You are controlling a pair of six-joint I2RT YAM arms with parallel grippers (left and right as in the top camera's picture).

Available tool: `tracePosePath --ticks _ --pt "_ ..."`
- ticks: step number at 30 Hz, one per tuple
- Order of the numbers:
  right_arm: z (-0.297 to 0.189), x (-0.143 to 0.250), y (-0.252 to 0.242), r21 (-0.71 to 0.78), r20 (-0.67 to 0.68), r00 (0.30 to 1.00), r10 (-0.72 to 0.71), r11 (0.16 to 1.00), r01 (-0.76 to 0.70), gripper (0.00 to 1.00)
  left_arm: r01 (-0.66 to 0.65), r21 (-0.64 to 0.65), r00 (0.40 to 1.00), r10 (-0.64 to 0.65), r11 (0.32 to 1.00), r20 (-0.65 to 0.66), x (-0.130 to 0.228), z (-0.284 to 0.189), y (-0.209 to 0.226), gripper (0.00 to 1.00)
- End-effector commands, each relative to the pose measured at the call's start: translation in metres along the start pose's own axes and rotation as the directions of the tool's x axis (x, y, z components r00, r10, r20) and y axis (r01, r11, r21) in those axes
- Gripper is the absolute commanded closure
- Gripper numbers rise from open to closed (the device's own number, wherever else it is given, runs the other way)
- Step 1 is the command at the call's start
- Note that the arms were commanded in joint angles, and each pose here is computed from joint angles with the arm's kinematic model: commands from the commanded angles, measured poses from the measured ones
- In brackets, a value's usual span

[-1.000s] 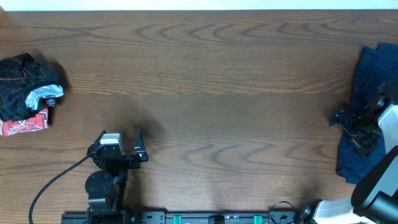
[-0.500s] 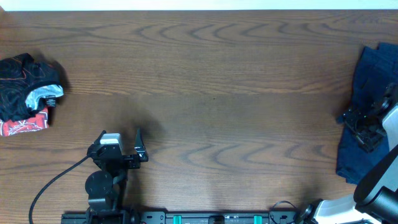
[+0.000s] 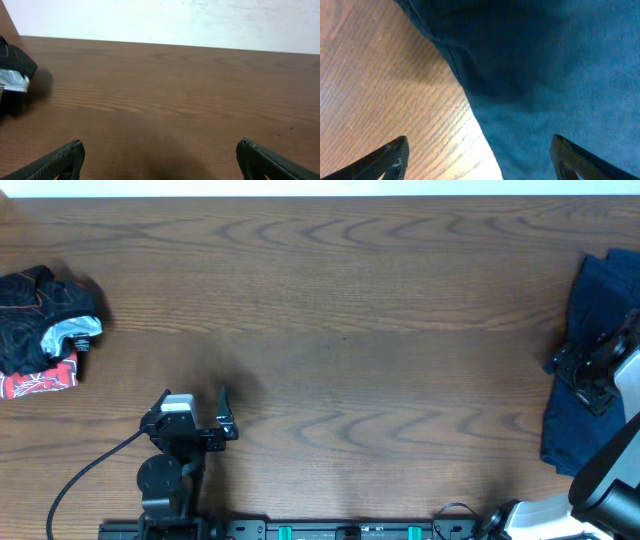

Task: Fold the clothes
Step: 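Reach the right gripper to the navy shorts stack at right, then grasp the top navy shorts with the right gripper and lift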

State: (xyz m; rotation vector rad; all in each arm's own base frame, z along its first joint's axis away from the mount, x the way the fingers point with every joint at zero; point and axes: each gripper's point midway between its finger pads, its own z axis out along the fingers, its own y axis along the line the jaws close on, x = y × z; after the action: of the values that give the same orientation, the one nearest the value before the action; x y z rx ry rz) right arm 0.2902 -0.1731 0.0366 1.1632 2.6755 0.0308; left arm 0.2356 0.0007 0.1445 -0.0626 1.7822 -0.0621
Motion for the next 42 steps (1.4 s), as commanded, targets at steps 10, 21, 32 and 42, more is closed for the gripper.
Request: tracePosePath --ticks 10,21,32,42 --pt "0.033 0.031 -0.013 0.017 -0.031 0.999 0.022 1.0 -0.021 0.25 0.01 0.005 1.0 -0.01 1.0 -0.03 0.013 0.003 0.0 0.02" --pt "0.05 0.052 -0.035 0.106 -0.015 0.995 0.097 0.99 -0.095 0.45 0.01 0.005 1.0 -0.01 1.0 -0.03 0.013 0.003 0.0 0.02" --pt "0.053 0.052 -0.035 0.104 -0.003 0.995 0.096 0.99 -0.095 0.99 0.01 0.005 1.0 -0.01 1.0 -0.03 0.013 0.003 0.0 0.02" --pt "0.051 0.053 -0.017 0.008 -0.031 0.994 0.105 0.994 -0.105 0.98 0.01 0.005 1.0 -0.01 1.0 -0.03 0.013 0.003 0.0 0.02"
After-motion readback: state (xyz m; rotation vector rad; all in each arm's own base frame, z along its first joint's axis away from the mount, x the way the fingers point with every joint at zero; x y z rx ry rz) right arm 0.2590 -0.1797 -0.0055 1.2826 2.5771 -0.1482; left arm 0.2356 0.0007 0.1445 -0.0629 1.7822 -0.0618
